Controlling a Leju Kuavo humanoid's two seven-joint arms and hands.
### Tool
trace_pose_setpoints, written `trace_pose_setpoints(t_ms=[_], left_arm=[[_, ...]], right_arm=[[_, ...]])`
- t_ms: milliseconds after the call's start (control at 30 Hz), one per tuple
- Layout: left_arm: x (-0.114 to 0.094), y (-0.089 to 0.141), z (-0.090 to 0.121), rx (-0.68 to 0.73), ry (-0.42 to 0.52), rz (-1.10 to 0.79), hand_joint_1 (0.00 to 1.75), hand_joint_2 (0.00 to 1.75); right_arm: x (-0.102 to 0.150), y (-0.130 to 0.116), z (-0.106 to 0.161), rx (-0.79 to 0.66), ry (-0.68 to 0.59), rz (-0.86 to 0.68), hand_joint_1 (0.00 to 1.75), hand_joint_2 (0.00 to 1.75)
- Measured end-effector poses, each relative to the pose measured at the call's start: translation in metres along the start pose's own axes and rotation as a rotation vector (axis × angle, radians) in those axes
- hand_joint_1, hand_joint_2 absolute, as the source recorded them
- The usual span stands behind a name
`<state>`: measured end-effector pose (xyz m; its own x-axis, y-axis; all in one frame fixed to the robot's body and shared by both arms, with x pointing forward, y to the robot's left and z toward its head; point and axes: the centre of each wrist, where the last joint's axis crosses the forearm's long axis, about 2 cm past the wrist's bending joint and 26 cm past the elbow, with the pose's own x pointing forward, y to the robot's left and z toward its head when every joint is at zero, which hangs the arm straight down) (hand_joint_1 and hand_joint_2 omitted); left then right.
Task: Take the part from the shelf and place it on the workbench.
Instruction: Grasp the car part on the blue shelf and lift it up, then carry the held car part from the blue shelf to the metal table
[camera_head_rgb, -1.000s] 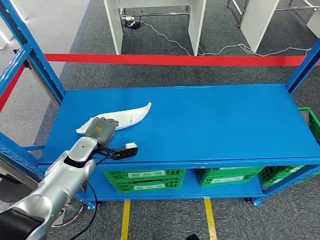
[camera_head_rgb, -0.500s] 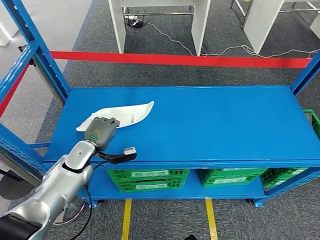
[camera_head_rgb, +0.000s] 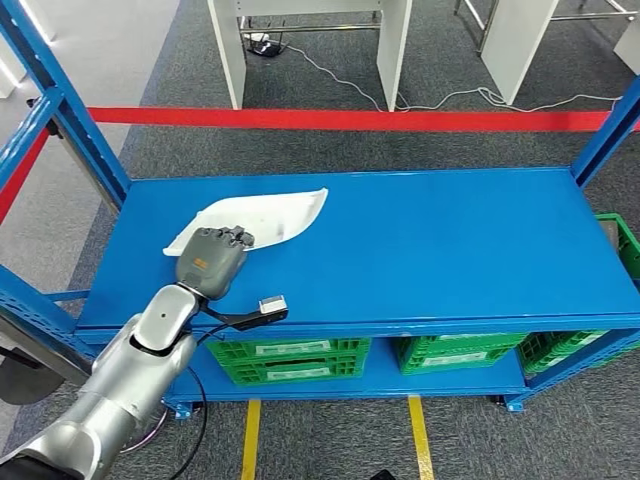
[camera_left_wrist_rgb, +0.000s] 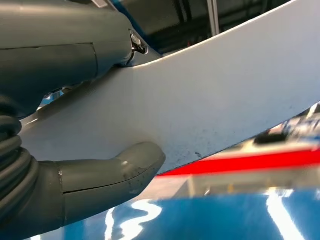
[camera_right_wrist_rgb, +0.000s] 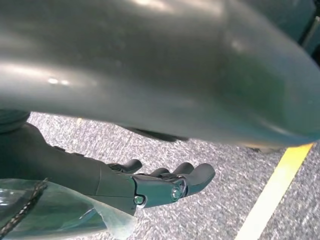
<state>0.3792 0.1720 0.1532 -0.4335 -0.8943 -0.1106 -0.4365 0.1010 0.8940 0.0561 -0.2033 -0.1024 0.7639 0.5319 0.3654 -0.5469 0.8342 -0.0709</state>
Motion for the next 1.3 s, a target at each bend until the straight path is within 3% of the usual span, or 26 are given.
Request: trace_pose_setpoints(t_ms=[267, 433, 667, 900, 1300], left_arm=[[0.052, 0.038, 0.017, 0.303, -0.035, 0.233, 1.75, 1.75], [0.08, 0.061, 0.032, 0.424, -0.103, 0.387, 1.75, 1.75], [0.12, 0.08, 0.056, 0.536, -0.105, 0.71, 1.75, 1.75], [0.13, 0.082, 0.068, 0.562, -0.087, 0.83, 1.75, 1.75], [0.138, 0.08, 0.07, 0.603, -0.082, 1.062, 1.75, 1.75]], right_arm=[[0.007, 0.009, 0.0, -0.037, 0.009, -0.017, 0.0, 0.0], [0.007, 0.008, 0.0, -0.046, 0.013, -0.026, 0.0, 0.0], [0.008, 0.011, 0.001, -0.064, 0.003, -0.06, 0.0, 0.0], [0.009, 0.011, 0.001, -0.075, -0.002, -0.077, 0.0, 0.0], [0.011, 0.014, 0.001, -0.114, -0.018, -0.105, 0.0, 0.0]])
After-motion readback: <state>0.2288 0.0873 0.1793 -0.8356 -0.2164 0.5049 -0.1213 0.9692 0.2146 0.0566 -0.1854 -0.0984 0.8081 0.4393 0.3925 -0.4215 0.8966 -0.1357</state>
